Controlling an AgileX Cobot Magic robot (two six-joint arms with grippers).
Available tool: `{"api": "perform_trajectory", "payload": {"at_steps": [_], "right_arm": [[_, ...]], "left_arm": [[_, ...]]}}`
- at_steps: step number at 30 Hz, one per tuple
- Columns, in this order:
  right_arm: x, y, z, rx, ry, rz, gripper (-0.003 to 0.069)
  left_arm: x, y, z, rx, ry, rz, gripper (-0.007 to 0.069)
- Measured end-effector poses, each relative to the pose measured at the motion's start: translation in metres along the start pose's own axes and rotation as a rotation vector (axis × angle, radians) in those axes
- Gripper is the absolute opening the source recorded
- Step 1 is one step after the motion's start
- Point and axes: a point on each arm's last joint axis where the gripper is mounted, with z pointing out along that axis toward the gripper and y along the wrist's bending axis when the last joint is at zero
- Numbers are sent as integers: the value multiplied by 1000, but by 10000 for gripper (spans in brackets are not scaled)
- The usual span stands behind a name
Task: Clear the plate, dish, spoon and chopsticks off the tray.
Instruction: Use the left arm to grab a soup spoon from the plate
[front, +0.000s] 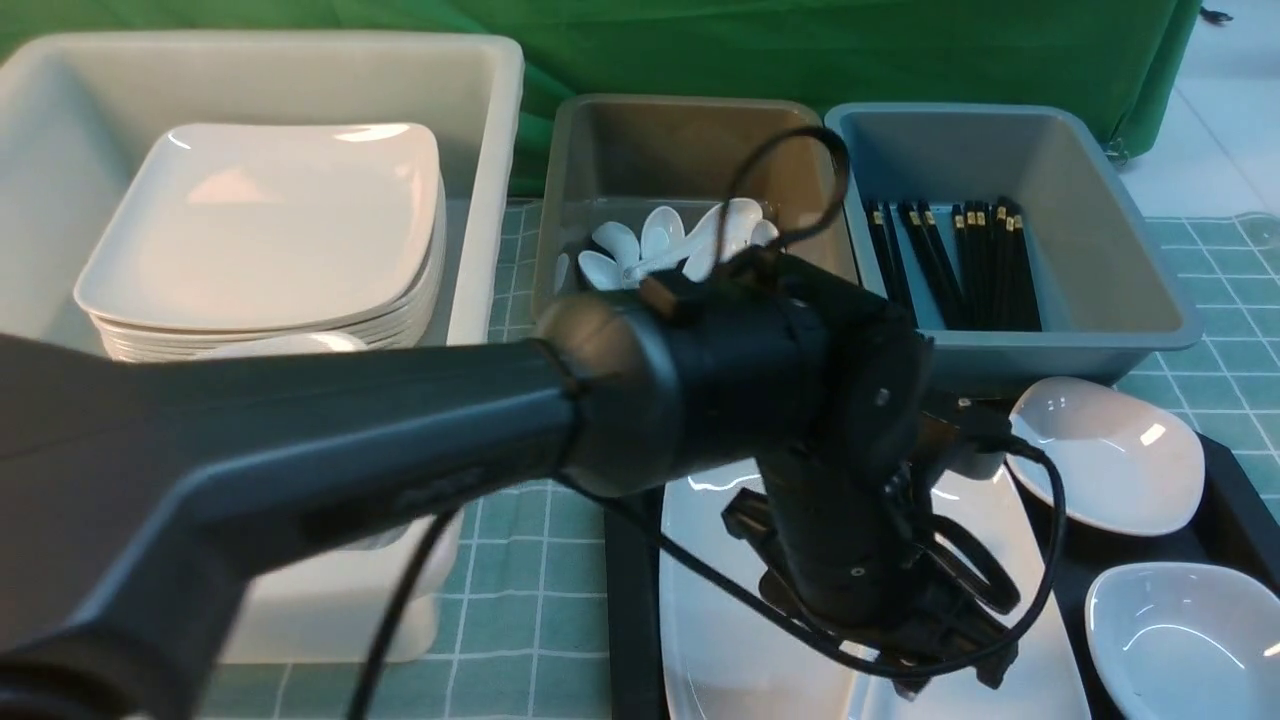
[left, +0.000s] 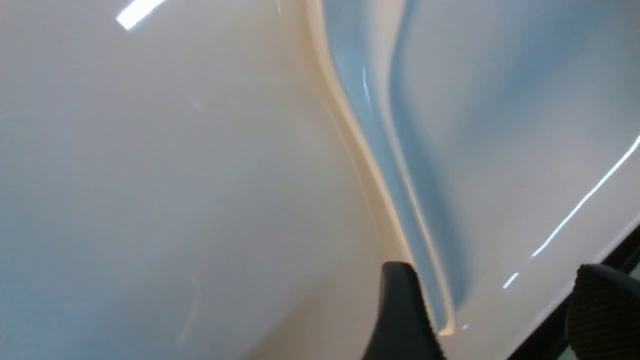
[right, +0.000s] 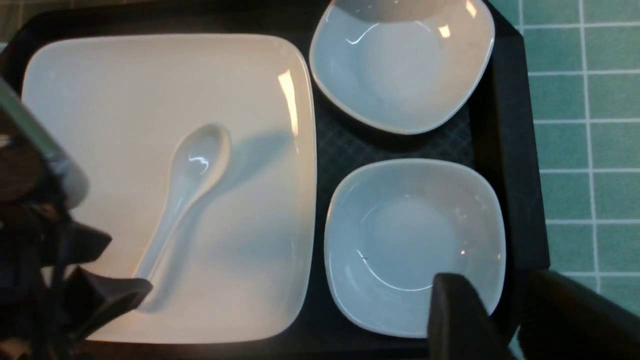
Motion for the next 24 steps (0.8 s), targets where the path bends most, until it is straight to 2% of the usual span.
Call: {"api": "perform_trajectory", "payload": {"at_steps": [3,6,11,17,19,24], "right_arm": [[0,0,0,2,-2,-1,241],[0,0,0,4,-8,-2,242],[-3,-1,-1,6,-35,-2,242],[-5,-1,-1,8,-60,-3,242],[-5,-1,-1,8,-63,-3,242],[-6,-1,-1,8,-67,-3,242]], "left_arm": [[-1,1,12,-5,15,-8,486],[-1,4,25,-17,38,-13,486],[1,7,39,-34,69,-57,352],[2,2,40,-61,67,-27,59],[3,2,39,-63,75,-26,27],[0,10,11,-104,62,-10,23]]}}
